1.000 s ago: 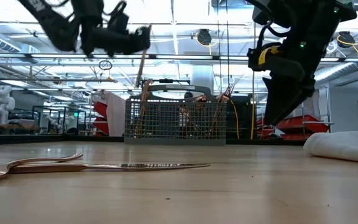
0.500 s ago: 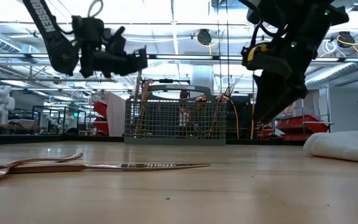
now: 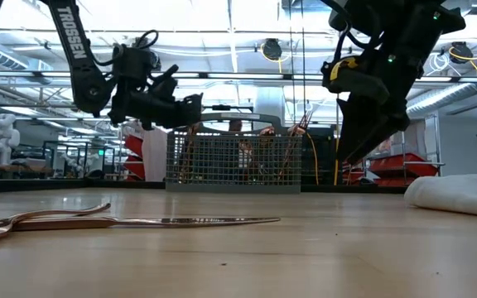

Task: Sort silverware
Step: Put the top bronze knife into the gray silverware rack, then put the bronze knife into the gray silverware rack, then put the bronze fork into the gray silverware rack

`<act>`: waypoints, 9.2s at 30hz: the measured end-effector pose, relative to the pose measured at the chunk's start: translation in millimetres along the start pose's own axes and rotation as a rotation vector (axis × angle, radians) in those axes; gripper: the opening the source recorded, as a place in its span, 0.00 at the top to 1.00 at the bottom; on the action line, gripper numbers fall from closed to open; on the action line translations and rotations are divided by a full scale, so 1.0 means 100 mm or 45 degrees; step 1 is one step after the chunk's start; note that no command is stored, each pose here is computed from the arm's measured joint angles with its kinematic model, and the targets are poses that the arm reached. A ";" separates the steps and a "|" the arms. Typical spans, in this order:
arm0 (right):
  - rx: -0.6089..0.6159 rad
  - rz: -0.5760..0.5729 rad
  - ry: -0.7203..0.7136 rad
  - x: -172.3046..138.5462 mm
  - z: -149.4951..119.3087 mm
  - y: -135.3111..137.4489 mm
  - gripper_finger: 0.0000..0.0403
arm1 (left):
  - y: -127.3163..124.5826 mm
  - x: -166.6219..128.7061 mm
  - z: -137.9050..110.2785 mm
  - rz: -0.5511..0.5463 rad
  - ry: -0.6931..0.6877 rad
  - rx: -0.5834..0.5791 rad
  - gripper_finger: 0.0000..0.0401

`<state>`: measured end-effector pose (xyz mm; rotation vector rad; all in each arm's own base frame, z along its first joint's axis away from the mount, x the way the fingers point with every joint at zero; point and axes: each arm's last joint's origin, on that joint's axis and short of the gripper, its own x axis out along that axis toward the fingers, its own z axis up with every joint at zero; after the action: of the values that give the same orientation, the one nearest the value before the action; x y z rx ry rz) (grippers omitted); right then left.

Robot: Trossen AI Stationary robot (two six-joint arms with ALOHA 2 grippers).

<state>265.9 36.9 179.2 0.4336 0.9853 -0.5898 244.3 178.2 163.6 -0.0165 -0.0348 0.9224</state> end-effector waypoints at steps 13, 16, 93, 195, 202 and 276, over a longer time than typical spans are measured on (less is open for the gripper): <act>-0.035 0.007 -0.004 0.00 0.00 0.01 0.50 | 0.02 -0.02 -0.01 0.037 0.083 -0.066 0.87; -0.049 0.028 -0.019 0.00 0.02 0.02 0.50 | 0.02 -0.05 0.07 0.012 0.079 -0.064 0.87; -1.087 0.518 0.006 1.34 -0.01 2.21 0.82 | -0.44 -2.18 0.84 -1.011 0.973 -0.230 0.87; -0.838 0.158 0.460 1.37 0.80 1.16 0.67 | -0.37 -2.19 0.75 -0.922 0.978 0.006 0.87; -0.845 0.164 0.498 1.41 0.78 1.15 0.95 | -0.37 -2.19 0.75 -0.918 0.983 -0.001 0.87; -0.370 0.072 0.403 1.19 1.08 1.02 0.82 | -0.34 -2.19 0.72 -0.876 1.008 0.037 0.87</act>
<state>450.9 19.8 137.2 0.2982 1.3353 -0.3233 136.7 -17.5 231.8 -0.3223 0.6707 0.1813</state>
